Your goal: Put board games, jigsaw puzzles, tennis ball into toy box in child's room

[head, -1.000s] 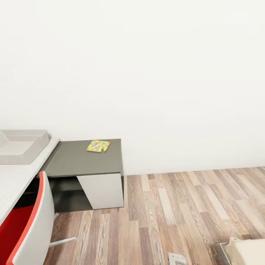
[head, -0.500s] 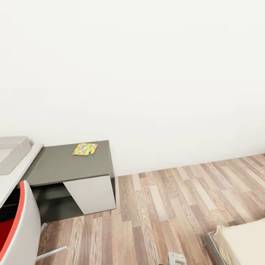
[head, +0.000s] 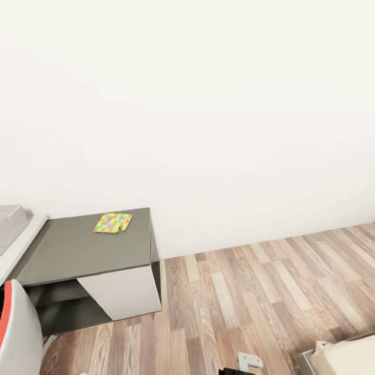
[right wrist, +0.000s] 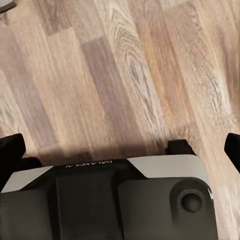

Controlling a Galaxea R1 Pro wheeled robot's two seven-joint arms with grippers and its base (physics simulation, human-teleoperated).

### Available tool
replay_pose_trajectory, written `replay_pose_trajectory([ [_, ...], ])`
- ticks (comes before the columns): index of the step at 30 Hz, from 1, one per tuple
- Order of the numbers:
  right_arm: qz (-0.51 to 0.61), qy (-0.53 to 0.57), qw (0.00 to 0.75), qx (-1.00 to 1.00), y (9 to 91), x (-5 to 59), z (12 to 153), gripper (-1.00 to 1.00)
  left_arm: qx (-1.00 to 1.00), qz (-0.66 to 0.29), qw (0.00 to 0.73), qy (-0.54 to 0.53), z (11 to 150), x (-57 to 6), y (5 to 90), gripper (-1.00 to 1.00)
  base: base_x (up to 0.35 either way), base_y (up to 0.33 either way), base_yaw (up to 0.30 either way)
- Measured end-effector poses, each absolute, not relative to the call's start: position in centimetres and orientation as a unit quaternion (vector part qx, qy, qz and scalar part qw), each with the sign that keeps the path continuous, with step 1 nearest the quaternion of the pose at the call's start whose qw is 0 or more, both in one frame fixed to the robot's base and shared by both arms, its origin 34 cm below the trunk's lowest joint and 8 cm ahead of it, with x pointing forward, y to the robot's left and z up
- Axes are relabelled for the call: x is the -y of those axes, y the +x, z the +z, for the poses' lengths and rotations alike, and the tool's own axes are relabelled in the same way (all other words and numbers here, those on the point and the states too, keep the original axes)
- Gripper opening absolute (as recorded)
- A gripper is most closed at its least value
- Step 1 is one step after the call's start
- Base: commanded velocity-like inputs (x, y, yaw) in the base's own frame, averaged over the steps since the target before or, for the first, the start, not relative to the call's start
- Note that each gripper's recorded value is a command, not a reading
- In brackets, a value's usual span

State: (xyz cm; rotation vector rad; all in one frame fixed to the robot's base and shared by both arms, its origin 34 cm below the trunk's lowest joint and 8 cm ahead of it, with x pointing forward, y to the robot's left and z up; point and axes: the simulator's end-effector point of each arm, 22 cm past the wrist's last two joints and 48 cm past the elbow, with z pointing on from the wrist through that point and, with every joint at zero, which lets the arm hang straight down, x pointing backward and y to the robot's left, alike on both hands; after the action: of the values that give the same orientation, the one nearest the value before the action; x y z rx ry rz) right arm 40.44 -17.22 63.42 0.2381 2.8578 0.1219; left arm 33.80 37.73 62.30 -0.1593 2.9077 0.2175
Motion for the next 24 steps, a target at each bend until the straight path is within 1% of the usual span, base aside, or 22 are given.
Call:
replay_pose_trajectory([
  [4, 0.043, 0.082, 0.135, -0.987, 40.47, 17.18, 63.46, 1.00, -0.990, 0.074, 0.111, -0.054, 62.33, -37.69, 33.88, 1.00, 0.258, 0.000, -0.221],
  [7, 0.043, 0.083, 0.135, -0.986, 40.54, 17.18, 63.51, 1.00, -0.990, 0.074, 0.112, -0.053, 62.37, -37.67, 33.97, 1.00, 0.090, 0.000, -0.254],
  [24, 0.044, 0.085, 0.142, -0.985, 41.09, 17.19, 63.95, 1.00, -0.989, 0.073, 0.120, -0.054, 62.73, -37.67, 34.56, 1.00, 0.011, 0.000, -0.256],
])
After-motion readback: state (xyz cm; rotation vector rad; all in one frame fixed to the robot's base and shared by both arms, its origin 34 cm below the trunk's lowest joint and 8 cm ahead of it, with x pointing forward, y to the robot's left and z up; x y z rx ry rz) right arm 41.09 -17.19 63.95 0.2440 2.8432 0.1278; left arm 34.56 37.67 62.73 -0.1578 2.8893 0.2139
